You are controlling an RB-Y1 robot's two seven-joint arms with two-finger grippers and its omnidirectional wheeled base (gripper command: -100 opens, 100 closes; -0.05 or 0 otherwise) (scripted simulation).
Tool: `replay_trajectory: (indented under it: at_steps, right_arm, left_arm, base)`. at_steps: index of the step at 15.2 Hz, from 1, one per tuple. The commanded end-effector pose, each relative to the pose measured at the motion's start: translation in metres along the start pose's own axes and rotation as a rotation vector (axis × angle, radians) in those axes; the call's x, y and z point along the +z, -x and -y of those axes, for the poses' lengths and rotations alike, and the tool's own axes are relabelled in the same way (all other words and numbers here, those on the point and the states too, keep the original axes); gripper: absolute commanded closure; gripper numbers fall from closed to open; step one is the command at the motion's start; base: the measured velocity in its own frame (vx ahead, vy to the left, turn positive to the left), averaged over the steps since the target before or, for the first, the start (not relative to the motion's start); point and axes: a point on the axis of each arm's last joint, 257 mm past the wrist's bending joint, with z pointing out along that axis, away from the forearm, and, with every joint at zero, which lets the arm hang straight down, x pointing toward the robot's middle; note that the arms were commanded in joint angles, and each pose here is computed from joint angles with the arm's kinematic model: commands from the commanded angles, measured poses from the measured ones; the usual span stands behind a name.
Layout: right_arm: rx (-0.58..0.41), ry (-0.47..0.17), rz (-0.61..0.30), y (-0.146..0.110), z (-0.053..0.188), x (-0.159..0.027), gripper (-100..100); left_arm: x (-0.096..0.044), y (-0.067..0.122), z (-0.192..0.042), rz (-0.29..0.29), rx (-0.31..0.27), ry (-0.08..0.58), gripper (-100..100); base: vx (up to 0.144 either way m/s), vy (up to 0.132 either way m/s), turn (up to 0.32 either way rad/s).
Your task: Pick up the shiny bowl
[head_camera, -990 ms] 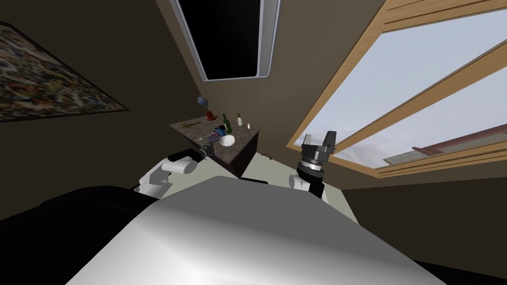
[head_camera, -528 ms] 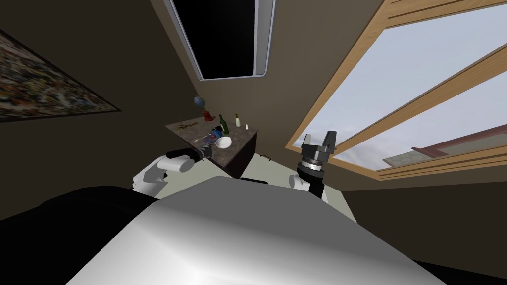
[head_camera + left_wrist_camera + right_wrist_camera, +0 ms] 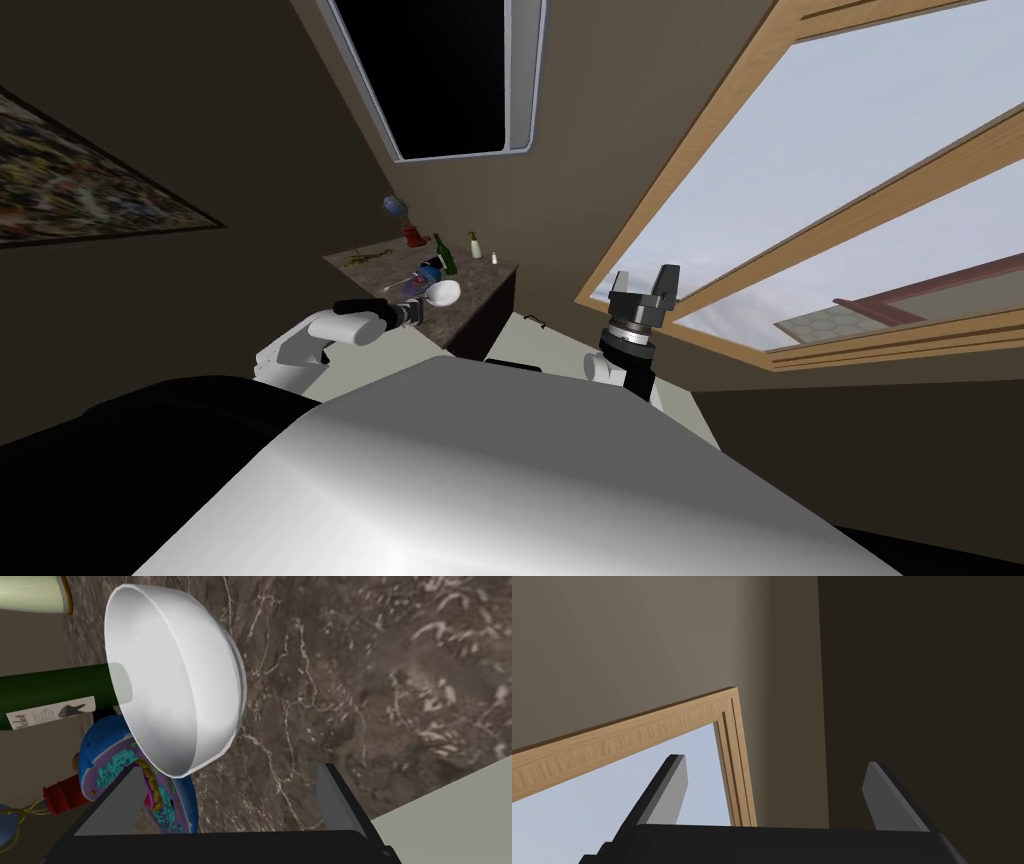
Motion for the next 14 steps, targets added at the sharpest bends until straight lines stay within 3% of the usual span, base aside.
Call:
replay_trajectory:
  at_steps: [1,6,14]
  right_arm:
    - [0.000,0.000,0.000,0.000,0.000,0.000,0]
    - [0.000,0.000,0.000,0.000,0.000,0.000,0]
    - [0.000,0.000,0.000,0.000,0.000,0.000,0]
  left_arm:
    - [-0.002,0.007,-0.009,0.013,-0.019,0.054,-100]
    - [-0.005,0.016,-0.025,0.034,-0.035,0.129,-100]
    - [-0.021,0.039,-0.059,0.084,-0.090,0.313,-100]
  base:
    - [0.096,-0.032,-0.015]
    - [0.101,-0.033,-0.009]
    - [0.111,-0.026,-0.010]
